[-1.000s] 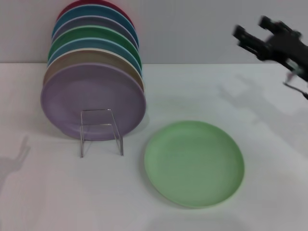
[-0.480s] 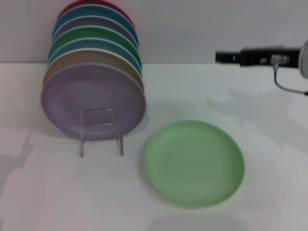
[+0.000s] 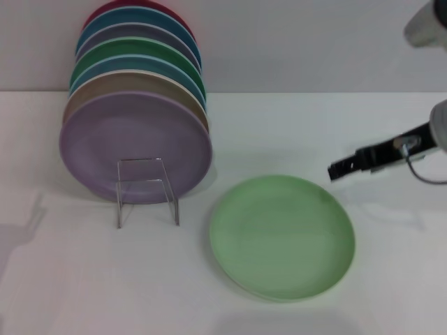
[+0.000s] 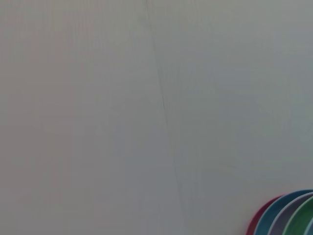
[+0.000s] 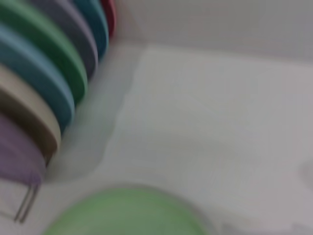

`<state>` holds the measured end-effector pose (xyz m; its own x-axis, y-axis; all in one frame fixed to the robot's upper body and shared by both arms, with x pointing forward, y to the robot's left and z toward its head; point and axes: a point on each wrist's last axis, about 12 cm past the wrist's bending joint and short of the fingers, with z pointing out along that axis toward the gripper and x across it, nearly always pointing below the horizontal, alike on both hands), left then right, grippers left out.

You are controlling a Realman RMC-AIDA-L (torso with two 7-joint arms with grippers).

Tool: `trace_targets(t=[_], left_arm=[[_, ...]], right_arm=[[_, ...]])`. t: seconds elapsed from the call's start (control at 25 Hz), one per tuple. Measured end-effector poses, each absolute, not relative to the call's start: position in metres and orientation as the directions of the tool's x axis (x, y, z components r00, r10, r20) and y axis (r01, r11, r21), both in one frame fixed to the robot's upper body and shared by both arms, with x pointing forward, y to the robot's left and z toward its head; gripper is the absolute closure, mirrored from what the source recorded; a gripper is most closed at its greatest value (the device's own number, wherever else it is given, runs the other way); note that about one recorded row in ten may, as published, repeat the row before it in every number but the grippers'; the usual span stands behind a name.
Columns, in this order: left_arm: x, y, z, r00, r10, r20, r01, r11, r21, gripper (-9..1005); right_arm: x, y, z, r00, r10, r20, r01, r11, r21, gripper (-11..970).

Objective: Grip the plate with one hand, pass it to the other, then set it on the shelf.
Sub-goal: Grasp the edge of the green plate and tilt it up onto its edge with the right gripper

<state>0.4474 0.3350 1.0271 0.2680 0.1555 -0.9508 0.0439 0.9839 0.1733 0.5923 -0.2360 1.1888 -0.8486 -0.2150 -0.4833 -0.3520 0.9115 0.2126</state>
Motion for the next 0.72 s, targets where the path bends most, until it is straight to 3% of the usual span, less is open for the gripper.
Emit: trace_targets(t=[0.32,0.72], left_arm=[[0.448,0.334,1.027,0.270,0.152,-0.951,0.048,0.984,0.171,136],[0.452,0.333,1.028,0.268,0.154,-0.951,0.052,0.983,0.174,136]], right_arm=[[0.598,-0.227,1.158,-0.894,-0.250,-0.373,-0.354,0.904,0.242,160],[0.599,-0.223,1.139,-0.902,-0.270,-0.337,-0.356,0.906,0.227,179]])
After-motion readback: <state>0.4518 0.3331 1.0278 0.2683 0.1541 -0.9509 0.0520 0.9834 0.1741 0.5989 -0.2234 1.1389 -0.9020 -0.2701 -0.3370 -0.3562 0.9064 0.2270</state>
